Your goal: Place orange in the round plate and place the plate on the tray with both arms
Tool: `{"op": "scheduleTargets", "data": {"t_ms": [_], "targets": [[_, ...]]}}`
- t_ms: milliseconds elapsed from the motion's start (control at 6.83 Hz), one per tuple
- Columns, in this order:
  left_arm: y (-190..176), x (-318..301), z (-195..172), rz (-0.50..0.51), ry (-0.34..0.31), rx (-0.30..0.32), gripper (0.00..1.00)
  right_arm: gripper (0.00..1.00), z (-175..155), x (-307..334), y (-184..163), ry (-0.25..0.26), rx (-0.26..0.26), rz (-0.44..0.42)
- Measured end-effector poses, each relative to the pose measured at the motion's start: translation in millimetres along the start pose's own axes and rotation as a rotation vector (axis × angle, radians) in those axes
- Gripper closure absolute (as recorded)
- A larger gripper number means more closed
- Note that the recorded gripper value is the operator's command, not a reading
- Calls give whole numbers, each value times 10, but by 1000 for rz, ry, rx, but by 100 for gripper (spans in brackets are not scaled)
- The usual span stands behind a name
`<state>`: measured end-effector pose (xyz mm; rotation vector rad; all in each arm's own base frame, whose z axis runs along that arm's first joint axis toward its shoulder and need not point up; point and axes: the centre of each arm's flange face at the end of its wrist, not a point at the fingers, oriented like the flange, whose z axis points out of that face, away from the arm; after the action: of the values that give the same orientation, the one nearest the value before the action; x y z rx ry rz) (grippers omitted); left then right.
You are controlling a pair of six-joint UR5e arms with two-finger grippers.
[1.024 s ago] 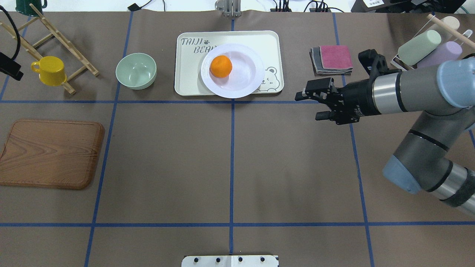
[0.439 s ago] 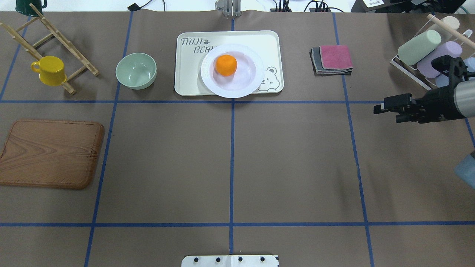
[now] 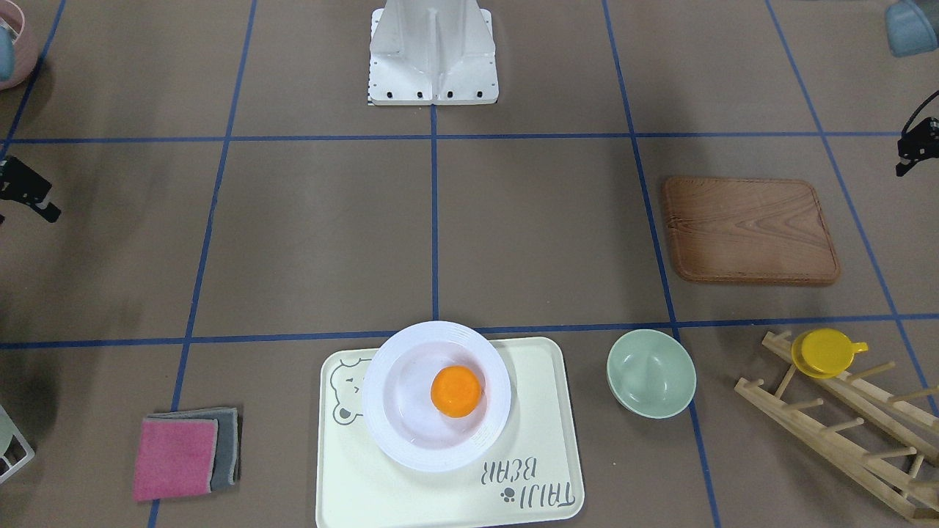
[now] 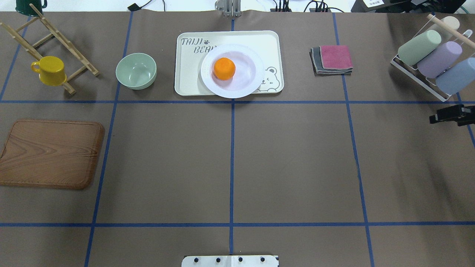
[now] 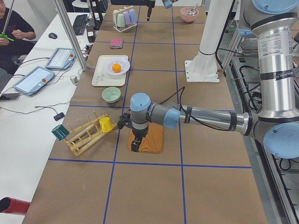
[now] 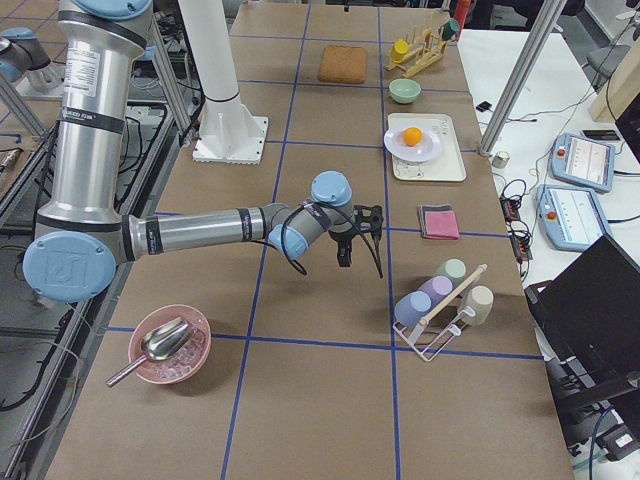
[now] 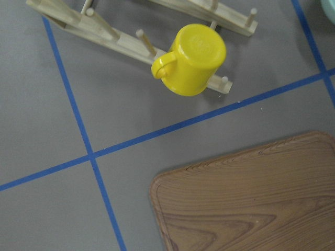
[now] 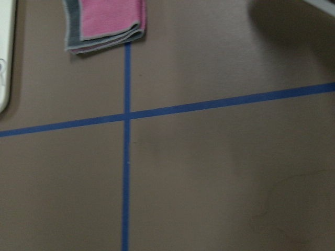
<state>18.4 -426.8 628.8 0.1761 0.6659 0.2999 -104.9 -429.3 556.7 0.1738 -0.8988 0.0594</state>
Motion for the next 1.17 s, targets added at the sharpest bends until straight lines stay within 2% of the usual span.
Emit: {"op": "scheduleTargets", "data": {"t_ms": [146, 293, 585, 732, 1171], "targets": [[118, -138, 135, -5, -2, 3, 1, 0, -33, 357, 96, 49, -29, -75], [179, -252, 142, -22, 4, 16, 1, 0, -67, 618, 204, 75, -50, -116], [248, -422, 20, -63, 48, 49, 1, 0, -165, 1009, 303, 110, -66, -134], [285, -490, -16, -70, 56, 53, 1, 0, -217, 1181, 313, 128, -78, -163], [366, -573, -11, -86, 61, 40, 1, 0, -304, 1364, 325, 149, -102, -167]]}}
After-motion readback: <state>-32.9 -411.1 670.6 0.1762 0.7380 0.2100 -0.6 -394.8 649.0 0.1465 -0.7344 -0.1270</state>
